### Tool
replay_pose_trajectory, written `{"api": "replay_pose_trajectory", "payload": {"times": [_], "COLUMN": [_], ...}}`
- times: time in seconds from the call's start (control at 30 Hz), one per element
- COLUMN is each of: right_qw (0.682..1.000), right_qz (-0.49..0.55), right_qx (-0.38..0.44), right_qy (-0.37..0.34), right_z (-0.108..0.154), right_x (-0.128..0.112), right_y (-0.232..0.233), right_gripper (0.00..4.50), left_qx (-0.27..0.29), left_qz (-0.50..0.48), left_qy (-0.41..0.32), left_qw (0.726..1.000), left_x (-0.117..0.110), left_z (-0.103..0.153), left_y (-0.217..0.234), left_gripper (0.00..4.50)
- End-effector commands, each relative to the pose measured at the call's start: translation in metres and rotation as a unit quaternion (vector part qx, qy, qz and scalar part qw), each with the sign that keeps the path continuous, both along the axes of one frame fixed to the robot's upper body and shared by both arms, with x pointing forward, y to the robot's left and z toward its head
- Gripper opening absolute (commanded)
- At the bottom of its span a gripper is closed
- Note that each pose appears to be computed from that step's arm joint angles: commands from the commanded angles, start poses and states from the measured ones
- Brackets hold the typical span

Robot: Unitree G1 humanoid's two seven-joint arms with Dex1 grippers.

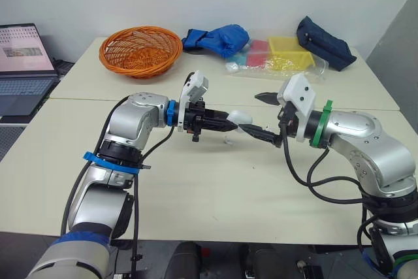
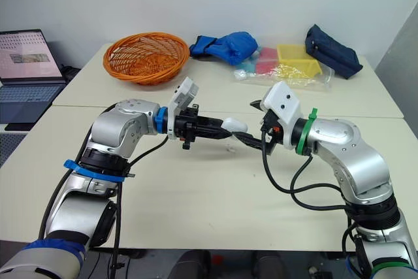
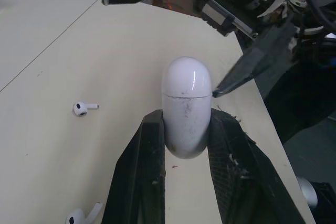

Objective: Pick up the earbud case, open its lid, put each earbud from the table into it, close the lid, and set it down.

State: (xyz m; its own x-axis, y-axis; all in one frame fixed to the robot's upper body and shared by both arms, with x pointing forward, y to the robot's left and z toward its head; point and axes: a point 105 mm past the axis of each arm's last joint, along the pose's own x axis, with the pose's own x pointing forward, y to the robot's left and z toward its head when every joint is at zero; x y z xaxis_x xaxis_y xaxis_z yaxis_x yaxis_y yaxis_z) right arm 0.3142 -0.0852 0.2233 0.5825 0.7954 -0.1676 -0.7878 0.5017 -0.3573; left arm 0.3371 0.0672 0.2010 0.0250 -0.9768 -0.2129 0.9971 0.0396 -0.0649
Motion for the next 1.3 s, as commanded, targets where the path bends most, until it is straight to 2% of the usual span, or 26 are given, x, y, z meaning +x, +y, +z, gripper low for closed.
{"api": "replay_pose_trajectory", "payload": {"times": [0.03, 0.17, 0.3, 0.57, 0.77, 1.0, 1.17, 1.3], "right_qw": [0.999, 0.999, 0.998, 0.998, 0.998, 0.991, 0.987, 0.985], "right_qz": [-0.007, -0.001, -0.027, -0.032, -0.026, -0.076, -0.046, -0.026], "right_qx": [0.009, -0.021, -0.002, 0.011, 0.052, 0.020, 0.020, 0.018], "right_qy": [-0.034, -0.051, -0.056, -0.051, 0.015, 0.111, 0.154, 0.170], "right_z": [0.017, 0.014, 0.023, 0.030, 0.028, -0.026, -0.063, -0.086], "right_x": [0.003, 0.004, 0.012, 0.013, 0.011, 0.022, 0.023, 0.028], "right_y": [-0.002, -0.004, -0.013, -0.022, -0.032, -0.046, -0.011, 0.015], "right_gripper": [4.47, 4.47, 4.47, 4.47, 4.47, 4.47, 4.47, 4.47], "left_qx": [-0.010, -0.009, -0.011, -0.013, -0.001, 0.022, 0.044, 0.051], "left_qz": [-0.015, -0.016, -0.018, -0.012, 0.028, 0.143, 0.219, 0.240], "left_qy": [-0.019, -0.016, -0.014, -0.015, -0.034, -0.066, -0.079, -0.079], "left_qw": [1.000, 1.000, 1.000, 1.000, 0.999, 0.987, 0.972, 0.966], "left_x": [-0.007, -0.008, -0.009, -0.008, 0.000, 0.019, 0.017, 0.009], "left_z": [0.010, 0.010, 0.009, 0.008, 0.003, 0.000, 0.000, -0.001], "left_y": [-0.003, -0.002, -0.002, -0.001, 0.015, 0.068, 0.112, 0.125], "left_gripper": [0.74, 0.74, 0.74, 0.74, 0.74, 0.74, 0.74, 0.74]}}
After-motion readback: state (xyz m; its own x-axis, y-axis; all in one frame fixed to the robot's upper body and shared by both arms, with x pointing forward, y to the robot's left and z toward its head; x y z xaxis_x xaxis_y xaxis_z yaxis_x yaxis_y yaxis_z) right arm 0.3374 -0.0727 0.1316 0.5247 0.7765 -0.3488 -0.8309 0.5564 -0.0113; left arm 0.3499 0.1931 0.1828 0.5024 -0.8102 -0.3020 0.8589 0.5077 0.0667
